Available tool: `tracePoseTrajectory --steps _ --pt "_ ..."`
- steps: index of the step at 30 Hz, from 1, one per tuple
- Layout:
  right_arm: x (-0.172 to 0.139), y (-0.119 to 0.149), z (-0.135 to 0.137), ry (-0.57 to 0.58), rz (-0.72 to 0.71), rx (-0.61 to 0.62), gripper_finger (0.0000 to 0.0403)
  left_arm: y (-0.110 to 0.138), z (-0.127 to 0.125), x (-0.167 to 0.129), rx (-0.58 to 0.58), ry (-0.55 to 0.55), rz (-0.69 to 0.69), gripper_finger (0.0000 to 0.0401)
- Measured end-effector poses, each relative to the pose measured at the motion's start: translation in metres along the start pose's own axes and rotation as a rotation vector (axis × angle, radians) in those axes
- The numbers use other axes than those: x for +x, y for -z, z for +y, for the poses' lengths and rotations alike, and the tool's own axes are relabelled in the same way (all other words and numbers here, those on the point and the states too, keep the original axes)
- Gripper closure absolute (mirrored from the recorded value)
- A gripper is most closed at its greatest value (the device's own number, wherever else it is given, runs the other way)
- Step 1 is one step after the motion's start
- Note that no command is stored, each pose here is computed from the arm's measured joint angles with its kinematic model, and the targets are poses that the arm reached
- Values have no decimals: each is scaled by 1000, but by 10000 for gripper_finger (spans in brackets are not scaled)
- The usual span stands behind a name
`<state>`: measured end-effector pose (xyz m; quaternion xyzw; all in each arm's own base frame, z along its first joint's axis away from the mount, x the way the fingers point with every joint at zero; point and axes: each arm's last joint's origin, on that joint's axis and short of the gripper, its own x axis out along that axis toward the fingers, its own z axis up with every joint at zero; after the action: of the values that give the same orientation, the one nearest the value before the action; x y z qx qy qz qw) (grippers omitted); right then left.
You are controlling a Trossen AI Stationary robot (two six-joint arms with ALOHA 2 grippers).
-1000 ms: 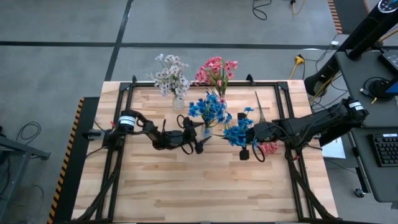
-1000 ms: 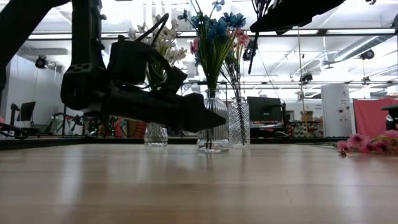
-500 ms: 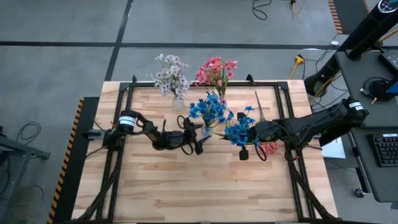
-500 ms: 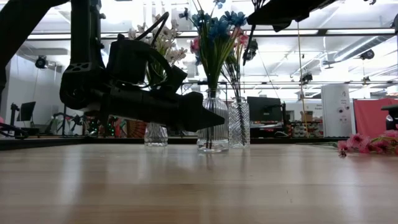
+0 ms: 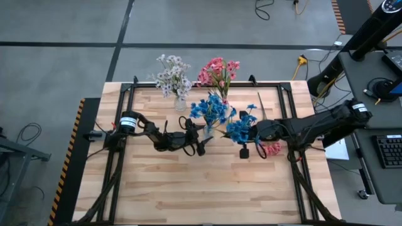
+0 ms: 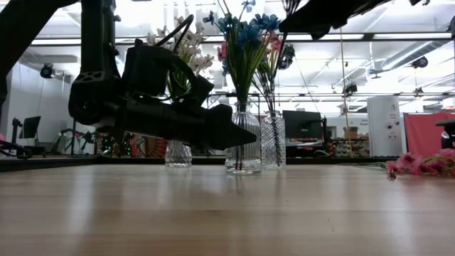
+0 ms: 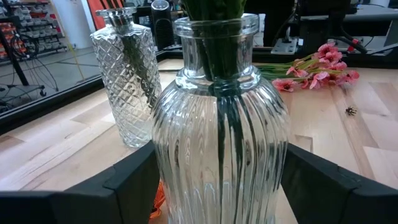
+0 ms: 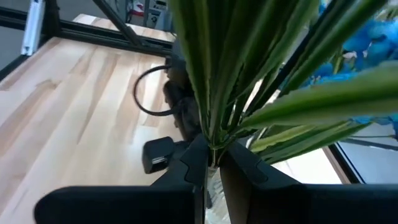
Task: Sort flowers into vase by color
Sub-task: Put the blue flowers into the middle transparent vase
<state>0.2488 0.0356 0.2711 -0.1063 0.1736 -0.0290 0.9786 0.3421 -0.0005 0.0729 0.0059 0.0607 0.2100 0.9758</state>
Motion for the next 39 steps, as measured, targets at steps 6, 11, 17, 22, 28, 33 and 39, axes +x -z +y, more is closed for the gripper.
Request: tracePoseTrajectory --steps 6,11,17,22,28,33,39 --pt "20 8 -4 31 16 -26 381 1 0 0 -7 0 5 128" --pt "32 11 -10 65 3 -34 381 1 0 0 -8 0 13 128" --pt "38 12 -18 102 -11 -28 381 2 0 0 -7 0 17 128" --pt "44 13 -24 127 -26 -30 381 2 0 0 -6 -1 20 128" --pt "56 19 -26 142 -22 -47 381 2 0 0 -5 -1 24 129" --pt "63 22 -26 148 -30 -48 381 2 0 0 -5 -1 25 129" --pt "67 27 -28 152 -11 -32 381 2 0 0 -3 0 26 129"
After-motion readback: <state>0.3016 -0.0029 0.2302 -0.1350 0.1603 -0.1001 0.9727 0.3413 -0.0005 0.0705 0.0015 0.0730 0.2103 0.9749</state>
